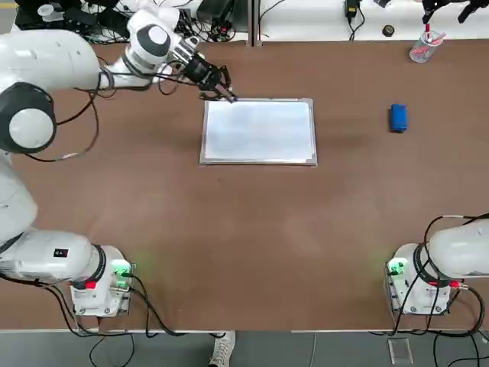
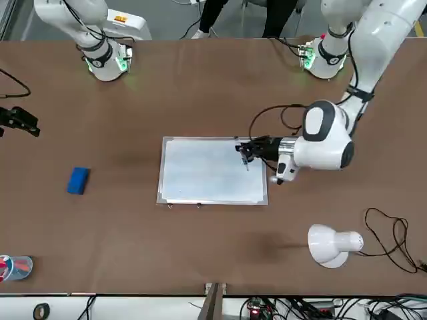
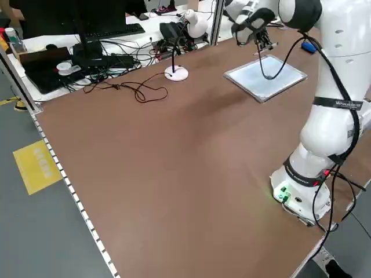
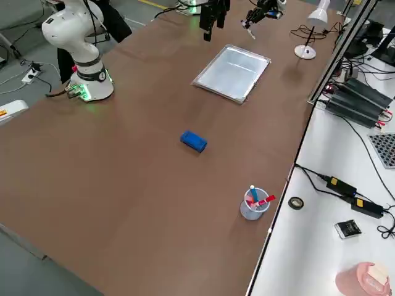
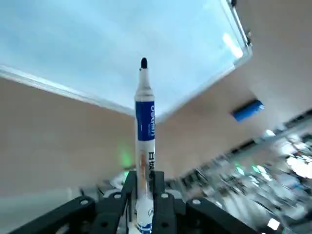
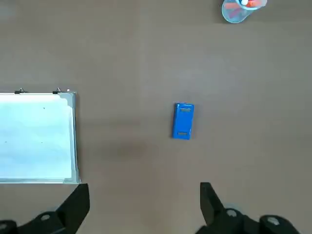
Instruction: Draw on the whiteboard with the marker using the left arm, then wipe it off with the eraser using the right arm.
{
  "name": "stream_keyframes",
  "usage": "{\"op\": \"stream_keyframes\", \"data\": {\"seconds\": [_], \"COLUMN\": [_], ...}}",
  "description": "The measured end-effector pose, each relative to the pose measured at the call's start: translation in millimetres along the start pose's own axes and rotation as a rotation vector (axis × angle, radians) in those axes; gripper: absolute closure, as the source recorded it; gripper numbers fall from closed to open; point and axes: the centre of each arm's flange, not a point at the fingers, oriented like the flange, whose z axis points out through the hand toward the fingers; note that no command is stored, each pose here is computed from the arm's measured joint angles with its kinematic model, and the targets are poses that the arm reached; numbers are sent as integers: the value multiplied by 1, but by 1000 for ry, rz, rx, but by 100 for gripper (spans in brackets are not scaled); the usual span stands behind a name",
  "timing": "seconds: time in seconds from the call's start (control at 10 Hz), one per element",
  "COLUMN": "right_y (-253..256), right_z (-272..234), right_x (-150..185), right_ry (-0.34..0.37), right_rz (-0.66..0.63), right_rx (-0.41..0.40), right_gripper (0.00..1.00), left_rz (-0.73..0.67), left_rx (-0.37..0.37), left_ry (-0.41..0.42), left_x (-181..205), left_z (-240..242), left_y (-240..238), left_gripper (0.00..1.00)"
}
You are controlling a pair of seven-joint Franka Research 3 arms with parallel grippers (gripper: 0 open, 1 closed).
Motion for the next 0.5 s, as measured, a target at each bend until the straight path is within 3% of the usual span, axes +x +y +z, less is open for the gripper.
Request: {"op": "stream_keyframes", "data": {"seconds": [0.5], "right_y": [0], "right_z": [2], "right_x": [0], "right_ry": [-6], "right_rz": [2], "right_rx": [0], "right_gripper": [0], "left_rz": [-271], "left_rx": [-240], "left_ry": [-289], "left_x": [42], "left_z": [58], "left_y": [5], "left_gripper": [83]}}
